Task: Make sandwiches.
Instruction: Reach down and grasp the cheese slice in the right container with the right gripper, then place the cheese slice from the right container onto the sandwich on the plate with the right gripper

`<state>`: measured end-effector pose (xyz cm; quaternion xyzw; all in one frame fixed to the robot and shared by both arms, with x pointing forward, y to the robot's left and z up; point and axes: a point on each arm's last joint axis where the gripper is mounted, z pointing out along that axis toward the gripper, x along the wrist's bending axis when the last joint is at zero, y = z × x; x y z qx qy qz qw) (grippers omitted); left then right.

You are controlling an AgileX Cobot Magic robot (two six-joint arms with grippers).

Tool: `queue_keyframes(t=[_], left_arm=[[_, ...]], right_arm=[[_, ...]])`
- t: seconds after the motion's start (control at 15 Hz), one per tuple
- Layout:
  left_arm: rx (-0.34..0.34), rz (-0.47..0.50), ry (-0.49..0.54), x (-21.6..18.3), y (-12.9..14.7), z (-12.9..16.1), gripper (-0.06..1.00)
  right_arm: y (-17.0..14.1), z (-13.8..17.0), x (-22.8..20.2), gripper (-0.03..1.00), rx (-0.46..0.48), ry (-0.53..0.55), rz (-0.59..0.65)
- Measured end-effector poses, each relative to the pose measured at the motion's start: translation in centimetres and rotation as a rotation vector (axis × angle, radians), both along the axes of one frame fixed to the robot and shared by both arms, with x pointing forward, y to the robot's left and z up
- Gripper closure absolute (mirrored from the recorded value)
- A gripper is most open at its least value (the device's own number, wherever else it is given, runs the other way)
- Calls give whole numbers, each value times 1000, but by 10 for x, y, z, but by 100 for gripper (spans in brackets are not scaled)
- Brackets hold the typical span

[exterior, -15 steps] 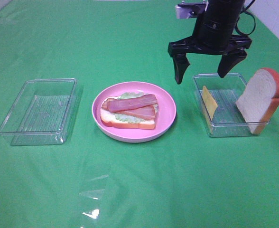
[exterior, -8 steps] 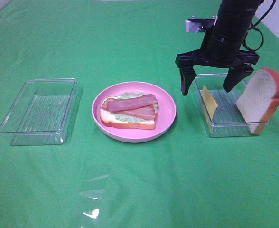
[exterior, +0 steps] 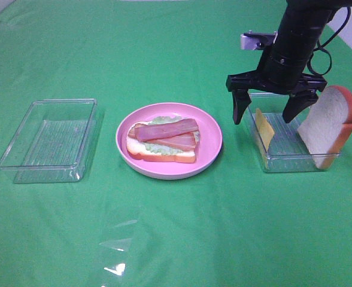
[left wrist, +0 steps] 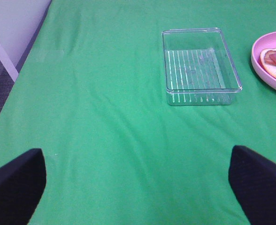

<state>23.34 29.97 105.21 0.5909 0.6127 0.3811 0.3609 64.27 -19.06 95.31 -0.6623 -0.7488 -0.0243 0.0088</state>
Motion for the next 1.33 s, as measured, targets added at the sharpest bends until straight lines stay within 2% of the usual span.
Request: queue_keyframes(t=[0.13,0.2,0.27,0.4,0.47,0.8,1.13,1.33], left_arm=[[0,0,0,0,0,0,-4],[0,0,0,0,0,0,-4],[0,0,0,0,0,0,-4],[0,0,0,0,0,0,-4],[0,0,0,0,0,0,-4],[0,0,0,0,0,0,-4],[0,0,0,0,0,0,-4],[0,0,0,0,0,0,-4]], right_arm=[[1,-5,0,7,6,15,-3],[1,-11,1,24,2,32,7],[1,-11,0,29,1,35,7],[1,-11,0,47,1,38,7],[1,-11,0,52,0,40,7],[1,-11,0,59,-1,44,6],[1,-11,0,95,-1,44,6],[1,-11,-1,95,-2,44,7]])
